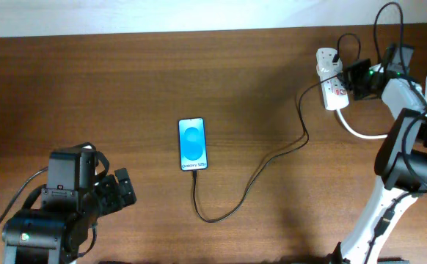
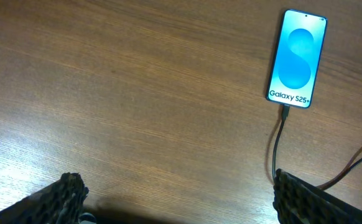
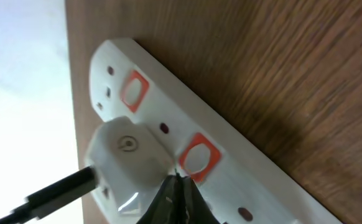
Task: Plug charger to phone and switch on socket
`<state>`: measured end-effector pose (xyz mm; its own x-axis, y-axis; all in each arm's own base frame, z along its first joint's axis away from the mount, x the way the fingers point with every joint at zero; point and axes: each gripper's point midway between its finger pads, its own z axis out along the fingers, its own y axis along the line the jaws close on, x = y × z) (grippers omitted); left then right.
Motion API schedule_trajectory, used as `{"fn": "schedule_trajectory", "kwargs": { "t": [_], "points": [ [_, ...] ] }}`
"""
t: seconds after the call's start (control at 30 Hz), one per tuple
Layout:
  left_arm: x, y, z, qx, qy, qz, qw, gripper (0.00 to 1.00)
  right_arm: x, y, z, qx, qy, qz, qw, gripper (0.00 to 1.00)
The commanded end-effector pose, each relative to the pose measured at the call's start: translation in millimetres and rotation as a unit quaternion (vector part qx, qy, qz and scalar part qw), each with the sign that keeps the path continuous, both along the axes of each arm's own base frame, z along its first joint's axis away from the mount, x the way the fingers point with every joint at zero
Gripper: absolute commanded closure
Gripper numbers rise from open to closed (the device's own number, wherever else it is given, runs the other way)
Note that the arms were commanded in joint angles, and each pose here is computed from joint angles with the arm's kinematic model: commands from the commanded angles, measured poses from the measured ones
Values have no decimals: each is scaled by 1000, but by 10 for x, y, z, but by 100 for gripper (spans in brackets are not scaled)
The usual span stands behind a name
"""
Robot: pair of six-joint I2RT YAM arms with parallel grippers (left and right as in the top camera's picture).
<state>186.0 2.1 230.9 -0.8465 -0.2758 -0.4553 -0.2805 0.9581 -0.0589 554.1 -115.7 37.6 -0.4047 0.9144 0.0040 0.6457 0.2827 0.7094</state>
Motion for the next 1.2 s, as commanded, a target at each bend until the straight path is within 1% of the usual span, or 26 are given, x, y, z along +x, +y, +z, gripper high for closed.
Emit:
{"fn": "schedule_trajectory", "kwargs": {
  "t": [0.0, 0.13, 0.47, 0.8, 0.9, 1.0, 1.17],
  "points": [
    [-12, 29, -23, 10, 3, -1, 1000, 1, 72, -29, -18, -8, -5, -7, 1000, 96],
    [-12, 29, -23, 10, 3, -1, 1000, 1, 86, -79, -29, -20, -5, -15, 1000, 96],
    [-12, 29, -23, 10, 3, -1, 1000, 1, 114, -67, 1, -15, -13, -14, 1000, 96],
    [-12, 29, -23, 10, 3, -1, 1000, 1, 173, 69, -10, -30, -13, -9, 999, 96],
    [-12, 29, -23, 10, 3, -1, 1000, 1, 168, 129, -95, -26, -2, -11, 1000, 96],
    [-12, 29, -23, 10, 3, -1, 1000, 1, 116, 217, -300, -13, 23, -5, 1000, 96],
    [-13, 29, -24, 10, 3, -2, 1000, 1, 86, 453, -450, 11, 36, 21, 999, 96]
  ]
}}
